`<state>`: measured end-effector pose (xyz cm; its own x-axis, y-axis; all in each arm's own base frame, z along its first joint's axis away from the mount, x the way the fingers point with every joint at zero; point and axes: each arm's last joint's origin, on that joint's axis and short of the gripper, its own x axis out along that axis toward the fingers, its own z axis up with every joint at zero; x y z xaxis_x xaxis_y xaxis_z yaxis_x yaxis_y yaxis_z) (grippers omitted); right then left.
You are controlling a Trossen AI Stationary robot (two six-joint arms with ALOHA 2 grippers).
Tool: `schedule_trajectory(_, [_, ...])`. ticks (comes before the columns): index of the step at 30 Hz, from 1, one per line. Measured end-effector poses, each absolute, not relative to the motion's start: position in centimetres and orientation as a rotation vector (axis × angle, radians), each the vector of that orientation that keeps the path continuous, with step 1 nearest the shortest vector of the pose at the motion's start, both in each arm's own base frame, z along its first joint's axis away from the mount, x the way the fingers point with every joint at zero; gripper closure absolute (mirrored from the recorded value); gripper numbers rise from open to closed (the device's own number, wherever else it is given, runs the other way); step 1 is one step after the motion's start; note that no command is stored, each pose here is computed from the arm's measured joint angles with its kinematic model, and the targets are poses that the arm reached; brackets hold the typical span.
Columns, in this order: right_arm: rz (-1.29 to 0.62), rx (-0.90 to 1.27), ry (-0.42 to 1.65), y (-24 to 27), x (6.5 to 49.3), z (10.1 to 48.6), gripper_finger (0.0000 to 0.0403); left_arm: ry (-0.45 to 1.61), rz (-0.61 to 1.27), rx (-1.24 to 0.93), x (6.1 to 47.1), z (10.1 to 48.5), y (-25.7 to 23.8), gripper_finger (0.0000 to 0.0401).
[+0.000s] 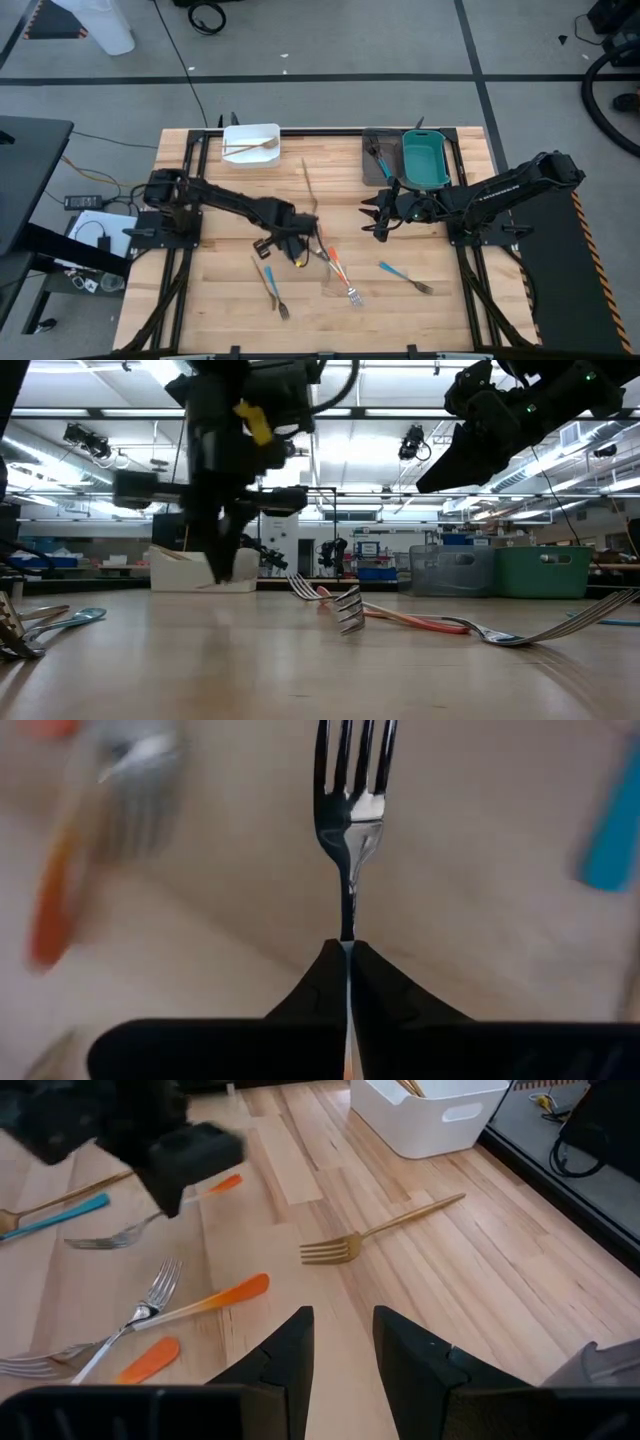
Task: Sort silverware by color (type)
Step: Put the left orange fork into the green bin
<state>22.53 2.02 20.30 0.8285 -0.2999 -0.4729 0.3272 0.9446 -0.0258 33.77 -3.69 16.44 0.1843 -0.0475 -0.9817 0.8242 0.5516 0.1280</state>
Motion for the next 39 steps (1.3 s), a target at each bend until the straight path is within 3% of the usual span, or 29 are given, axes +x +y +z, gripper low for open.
schedule_trajectory(16, [-0.522,0.037,0.466,1.5,22.3,20.3,0.0286,1.088,-0.226,0.403,35.8,18.5,3.0,0.0395])
schedule_trajectory(39, [-0.683,-0.050,0.376,1.0,21.7,21.7,0.0286,0.482,0.187,0.187,38.7,22.9,11.1,0.0390])
